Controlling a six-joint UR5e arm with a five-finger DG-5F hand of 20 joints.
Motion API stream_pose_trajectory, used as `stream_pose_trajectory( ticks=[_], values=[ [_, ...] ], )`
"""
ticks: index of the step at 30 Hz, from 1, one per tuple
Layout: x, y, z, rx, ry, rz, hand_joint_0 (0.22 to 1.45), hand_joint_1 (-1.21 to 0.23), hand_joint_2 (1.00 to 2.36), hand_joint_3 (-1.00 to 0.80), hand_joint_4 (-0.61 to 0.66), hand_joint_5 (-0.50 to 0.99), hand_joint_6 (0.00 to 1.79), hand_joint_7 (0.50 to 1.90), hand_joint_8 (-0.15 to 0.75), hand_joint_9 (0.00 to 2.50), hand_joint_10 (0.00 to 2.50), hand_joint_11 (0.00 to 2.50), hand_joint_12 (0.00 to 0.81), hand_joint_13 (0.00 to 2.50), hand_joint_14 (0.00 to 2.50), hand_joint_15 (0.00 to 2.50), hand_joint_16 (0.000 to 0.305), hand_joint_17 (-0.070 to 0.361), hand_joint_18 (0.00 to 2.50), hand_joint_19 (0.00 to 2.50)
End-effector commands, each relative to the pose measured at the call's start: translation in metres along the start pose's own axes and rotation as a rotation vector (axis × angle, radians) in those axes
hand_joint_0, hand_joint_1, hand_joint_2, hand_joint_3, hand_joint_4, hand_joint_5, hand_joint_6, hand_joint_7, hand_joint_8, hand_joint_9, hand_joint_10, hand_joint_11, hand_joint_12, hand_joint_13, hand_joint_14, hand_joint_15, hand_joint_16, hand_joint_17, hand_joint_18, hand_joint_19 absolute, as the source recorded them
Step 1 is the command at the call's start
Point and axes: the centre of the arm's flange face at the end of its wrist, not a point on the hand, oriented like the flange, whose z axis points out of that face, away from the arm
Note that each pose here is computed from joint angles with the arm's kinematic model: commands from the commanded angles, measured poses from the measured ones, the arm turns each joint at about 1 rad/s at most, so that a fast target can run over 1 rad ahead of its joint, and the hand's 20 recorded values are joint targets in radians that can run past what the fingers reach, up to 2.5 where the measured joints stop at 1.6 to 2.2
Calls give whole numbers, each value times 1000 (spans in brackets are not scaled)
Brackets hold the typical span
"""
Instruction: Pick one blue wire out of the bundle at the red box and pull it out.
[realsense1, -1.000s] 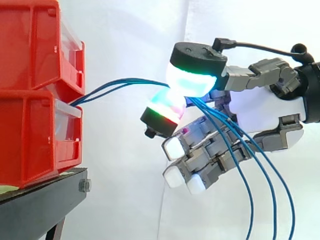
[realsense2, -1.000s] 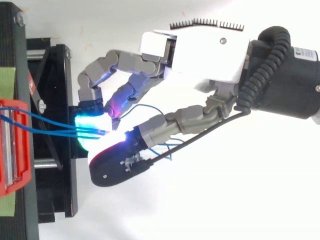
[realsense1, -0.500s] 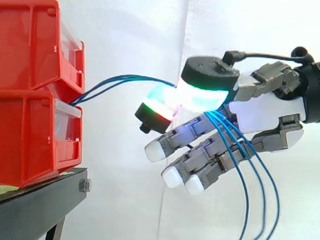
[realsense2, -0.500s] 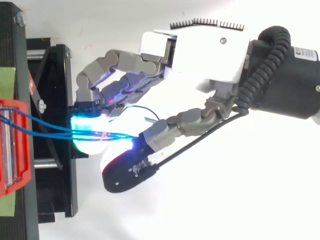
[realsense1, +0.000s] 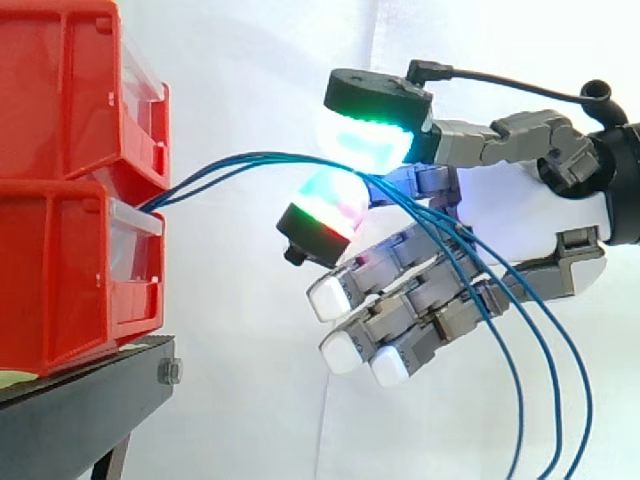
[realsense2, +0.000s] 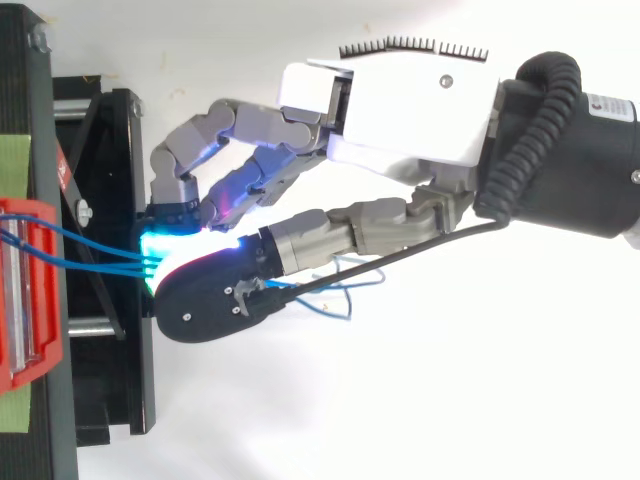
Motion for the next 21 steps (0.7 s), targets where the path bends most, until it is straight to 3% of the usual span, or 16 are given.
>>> stream_pose_trajectory(
  ticks=[1, 4, 11, 16, 21],
  values=[
    [-1, 0, 0, 0, -1, 0, 568, -713, 1015, -200, -99, -156, 891, 1102, 257, 848, 11, 439, 389, 680, 16, 442, 49, 109, 608, 482],
    [0, 1, 0, -2, 0, 1, 589, -784, 1019, -172, -128, -172, 916, 1038, 244, 813, 12, 433, 377, 677, 18, 441, 46, 104, 608, 468],
    [-1, 1, 0, -2, -1, 1, 693, -910, 1014, -295, -400, -182, 906, 1100, 173, 743, 7, 263, 361, 665, 14, 361, 45, 102, 652, 398],
    [-1, 2, 0, -3, -1, 1, 787, -914, 1001, -488, -353, -204, 880, 1157, 158, 663, 5, 183, 347, 613, 12, 318, 45, 102, 659, 351],
    [-1, 2, 0, -3, -1, 1, 792, -911, 1000, -500, -358, -202, 866, 1120, 152, 632, 7, 175, 347, 584, 11, 293, 45, 101, 660, 326]
  ],
)
